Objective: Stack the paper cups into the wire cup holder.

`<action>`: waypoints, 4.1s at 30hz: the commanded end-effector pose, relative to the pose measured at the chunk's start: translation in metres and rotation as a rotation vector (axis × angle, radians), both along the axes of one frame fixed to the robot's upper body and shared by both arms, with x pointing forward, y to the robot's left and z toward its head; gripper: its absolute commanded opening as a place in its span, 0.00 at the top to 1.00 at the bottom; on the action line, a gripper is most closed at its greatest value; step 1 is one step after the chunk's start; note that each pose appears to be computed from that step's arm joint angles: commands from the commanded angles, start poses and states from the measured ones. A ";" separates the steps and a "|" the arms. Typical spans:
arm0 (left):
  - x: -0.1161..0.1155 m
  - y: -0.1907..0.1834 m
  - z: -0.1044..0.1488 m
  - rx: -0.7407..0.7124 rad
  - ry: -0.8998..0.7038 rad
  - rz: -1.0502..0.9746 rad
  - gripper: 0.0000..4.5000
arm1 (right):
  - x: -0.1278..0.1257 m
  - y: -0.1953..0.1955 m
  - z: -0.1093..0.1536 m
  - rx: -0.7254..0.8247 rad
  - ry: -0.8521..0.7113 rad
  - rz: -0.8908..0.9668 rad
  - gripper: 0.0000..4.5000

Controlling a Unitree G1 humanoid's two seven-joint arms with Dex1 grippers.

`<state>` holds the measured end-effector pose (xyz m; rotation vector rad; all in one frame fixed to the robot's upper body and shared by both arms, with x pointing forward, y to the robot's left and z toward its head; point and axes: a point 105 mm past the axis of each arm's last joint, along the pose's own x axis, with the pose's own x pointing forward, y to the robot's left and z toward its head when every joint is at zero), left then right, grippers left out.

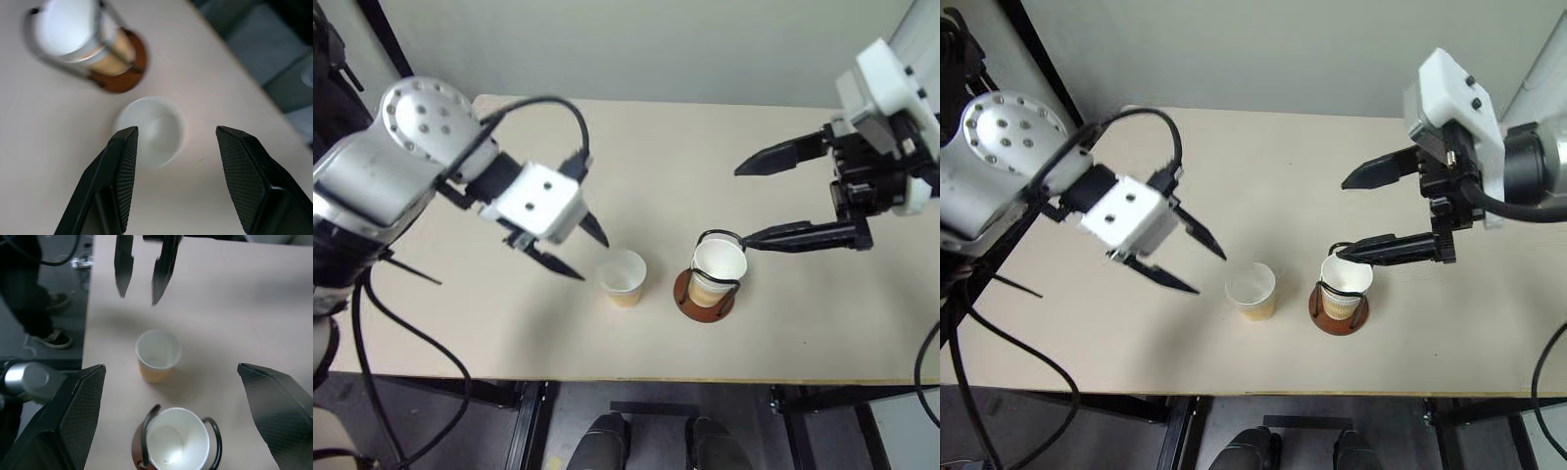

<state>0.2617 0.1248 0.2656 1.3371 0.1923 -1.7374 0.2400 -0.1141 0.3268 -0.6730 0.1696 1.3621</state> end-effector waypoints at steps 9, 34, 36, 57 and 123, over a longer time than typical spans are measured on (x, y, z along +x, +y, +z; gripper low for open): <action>-0.003 -0.010 -0.017 0.147 -0.070 -0.079 0.40 | 0.004 -0.002 0.015 -0.054 -0.002 0.074 0.00; 0.015 -0.004 -0.050 0.291 -0.123 0.027 0.40 | 0.017 -0.016 0.029 -0.138 -0.003 0.055 0.00; 0.018 -0.003 -0.051 0.296 -0.130 0.033 0.40 | 0.018 -0.016 0.028 -0.139 -0.003 0.055 0.00; 0.044 -0.013 -0.068 0.331 -0.232 -0.015 1.00 | 0.015 -0.023 0.026 -0.129 -0.002 0.026 0.00; 0.028 -0.128 0.036 0.015 -0.082 -0.336 1.00 | -0.011 -0.088 0.011 -0.085 -0.142 -0.455 0.00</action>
